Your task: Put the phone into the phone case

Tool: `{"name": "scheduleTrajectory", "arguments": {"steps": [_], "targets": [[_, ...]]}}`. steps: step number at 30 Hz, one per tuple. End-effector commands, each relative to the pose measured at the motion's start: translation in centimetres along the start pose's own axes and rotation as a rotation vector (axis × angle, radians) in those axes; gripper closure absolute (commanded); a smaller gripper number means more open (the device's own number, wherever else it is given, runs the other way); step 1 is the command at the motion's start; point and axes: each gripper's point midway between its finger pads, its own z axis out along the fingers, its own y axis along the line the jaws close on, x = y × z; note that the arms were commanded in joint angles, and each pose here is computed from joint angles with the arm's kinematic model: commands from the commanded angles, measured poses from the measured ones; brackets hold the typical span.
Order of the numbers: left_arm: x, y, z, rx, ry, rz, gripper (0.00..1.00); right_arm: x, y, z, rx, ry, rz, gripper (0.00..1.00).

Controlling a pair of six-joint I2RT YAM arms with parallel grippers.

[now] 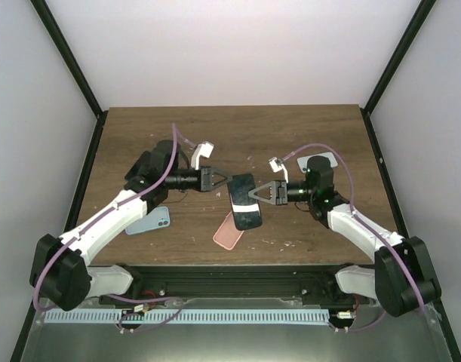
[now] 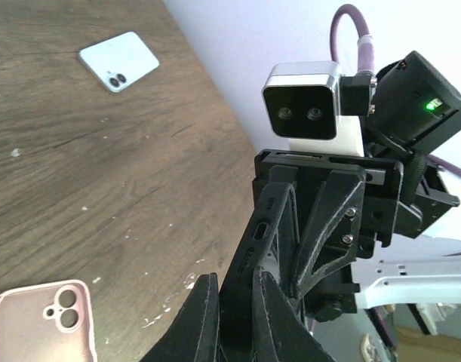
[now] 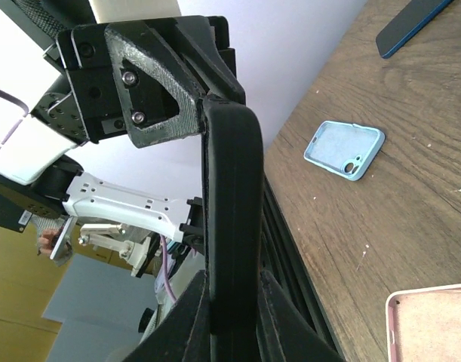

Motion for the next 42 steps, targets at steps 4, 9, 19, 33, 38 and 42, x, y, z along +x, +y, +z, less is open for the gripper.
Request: {"name": "scheduleTrajectory", "arguments": {"steps": [4,9,19,33,38,42], "targets": [[-1.3,1.3,-1.2,-0.16,-0.045,0.08,0.79,-2.0,-0.5,0.5,0.055,-0.038,-0.028,0.96],[-1.3,1.2,-1.8,-0.187,-0.059,0.07,0.43,-2.6,-1.4,0.6,0.104,-0.043,-0.031,0.96],[0.8,3.8,-3.0,-0.325,-0.02,0.039,0.0,-5.2,-8.2,-1.3,0.364,-0.114,0.052,0.95],[4.6,7.8,-3.2,-0.449,0.078,-0.077,0.01,-5.5,-20.4,-4.9,0.618,-0.104,0.213,0.94],[5.6,8.1,-2.6,-0.415,0.1,-0.101,0.01,-5.1,-22.8,-5.5,0.675,-0.105,0.255,0.89],[6.4,8.5,-1.9,-0.396,0.143,-0.125,0.01,-4.7,-24.1,-6.2,0.738,-0.108,0.27,0.77]]}}
